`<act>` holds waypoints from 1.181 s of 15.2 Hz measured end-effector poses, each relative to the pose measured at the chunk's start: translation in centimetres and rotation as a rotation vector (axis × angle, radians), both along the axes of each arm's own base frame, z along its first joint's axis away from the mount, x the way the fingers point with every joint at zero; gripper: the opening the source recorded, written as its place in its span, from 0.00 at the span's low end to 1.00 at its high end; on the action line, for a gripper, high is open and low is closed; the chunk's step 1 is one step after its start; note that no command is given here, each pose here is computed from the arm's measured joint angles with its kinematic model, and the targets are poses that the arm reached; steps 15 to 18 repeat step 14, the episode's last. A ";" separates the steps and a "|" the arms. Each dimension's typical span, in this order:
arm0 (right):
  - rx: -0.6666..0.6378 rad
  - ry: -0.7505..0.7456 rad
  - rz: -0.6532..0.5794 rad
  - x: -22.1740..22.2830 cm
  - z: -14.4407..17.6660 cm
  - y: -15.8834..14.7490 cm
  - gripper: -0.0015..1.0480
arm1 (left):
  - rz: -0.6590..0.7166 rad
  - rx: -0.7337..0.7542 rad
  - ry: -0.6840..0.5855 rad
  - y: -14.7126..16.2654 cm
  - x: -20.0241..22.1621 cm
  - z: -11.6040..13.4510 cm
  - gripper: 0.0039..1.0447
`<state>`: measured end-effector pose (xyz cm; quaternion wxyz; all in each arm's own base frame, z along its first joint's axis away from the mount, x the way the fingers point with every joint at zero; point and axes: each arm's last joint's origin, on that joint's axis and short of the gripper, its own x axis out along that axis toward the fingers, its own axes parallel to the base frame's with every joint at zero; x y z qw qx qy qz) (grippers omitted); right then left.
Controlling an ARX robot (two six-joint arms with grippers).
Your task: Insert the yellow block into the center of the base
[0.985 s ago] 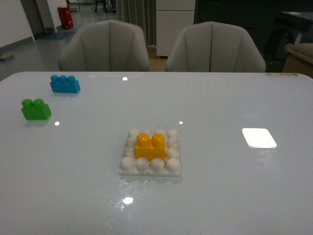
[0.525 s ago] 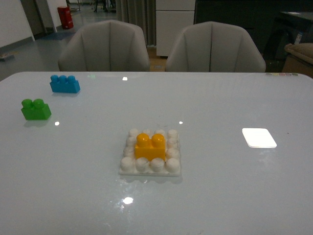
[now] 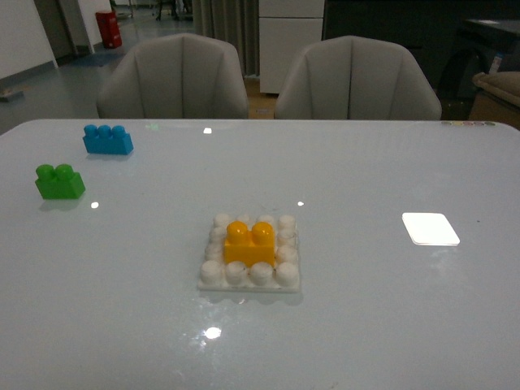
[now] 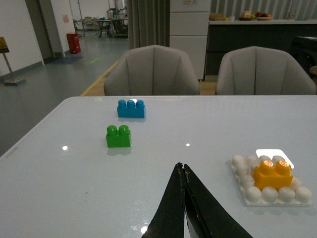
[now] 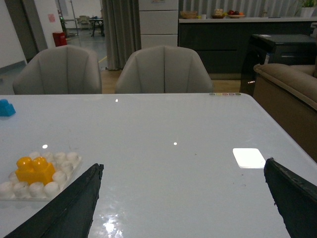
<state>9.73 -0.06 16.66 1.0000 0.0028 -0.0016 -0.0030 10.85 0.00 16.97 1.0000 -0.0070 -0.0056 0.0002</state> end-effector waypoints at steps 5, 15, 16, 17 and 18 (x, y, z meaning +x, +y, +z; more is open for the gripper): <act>0.000 0.000 0.000 0.0 0.0 0.0 0.94 | 0.001 0.000 0.016 0.0 -1.1 -0.4 0.01; 0.000 0.000 0.000 0.0 0.0 0.0 0.94 | 0.000 0.000 0.013 0.0 -1.1 -0.3 0.75; 0.000 0.000 0.000 0.0 0.0 0.0 0.94 | 0.000 0.000 0.013 0.0 -1.1 -0.3 0.75; 0.000 0.000 0.000 0.0 0.0 0.0 0.94 | 0.000 0.000 0.013 0.0 -1.1 -0.3 0.75; 0.000 0.000 0.000 0.0 0.0 0.0 0.94 | 0.000 0.000 0.013 0.0 -1.1 -0.3 0.75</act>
